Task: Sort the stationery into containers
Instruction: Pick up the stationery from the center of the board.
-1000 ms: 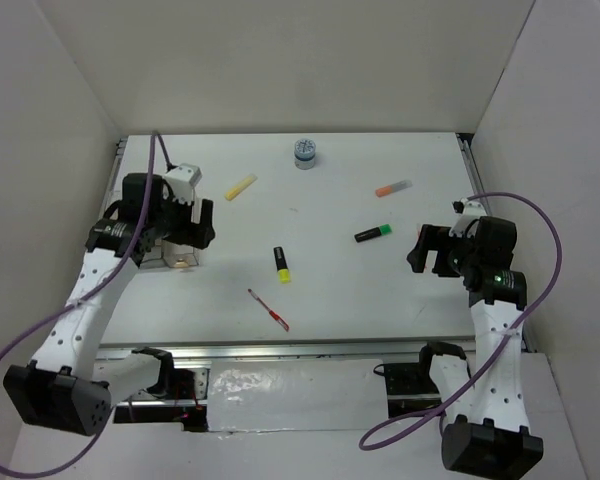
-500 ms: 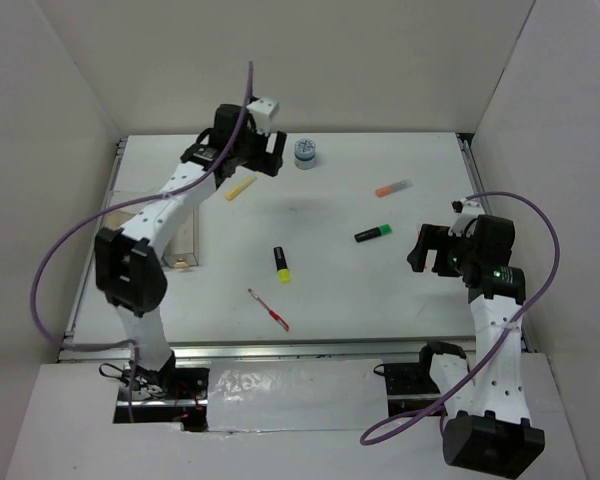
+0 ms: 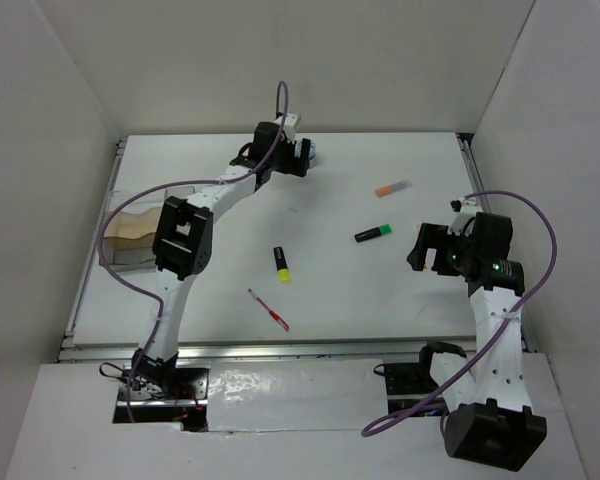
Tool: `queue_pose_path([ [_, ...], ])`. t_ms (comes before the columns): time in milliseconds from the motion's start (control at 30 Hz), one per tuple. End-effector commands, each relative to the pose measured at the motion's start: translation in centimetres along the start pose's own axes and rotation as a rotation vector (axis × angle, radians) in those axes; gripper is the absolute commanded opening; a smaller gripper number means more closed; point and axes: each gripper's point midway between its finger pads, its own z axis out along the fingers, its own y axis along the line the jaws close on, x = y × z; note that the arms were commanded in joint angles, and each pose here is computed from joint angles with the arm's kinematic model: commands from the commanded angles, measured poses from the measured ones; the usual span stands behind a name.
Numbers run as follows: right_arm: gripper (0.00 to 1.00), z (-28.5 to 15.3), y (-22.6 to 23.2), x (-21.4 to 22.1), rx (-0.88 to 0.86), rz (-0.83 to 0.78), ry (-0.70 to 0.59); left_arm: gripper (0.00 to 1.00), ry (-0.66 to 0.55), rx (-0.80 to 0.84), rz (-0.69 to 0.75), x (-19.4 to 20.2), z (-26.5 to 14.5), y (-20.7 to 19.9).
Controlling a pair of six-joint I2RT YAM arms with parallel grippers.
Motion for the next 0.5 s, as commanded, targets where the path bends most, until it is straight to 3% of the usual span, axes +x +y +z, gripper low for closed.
queue_pose_path([
  [0,1.00,0.1,-0.4,-1.1,0.016,-0.014,-0.036,0.99,-0.171,0.012,-0.033,-4.2,1.7,-0.1],
  [467,1.00,0.2,-0.6,-1.1,0.020,-0.010,-0.031,0.99,-0.248,-0.040,-0.030,-2.3,8.3,0.8],
])
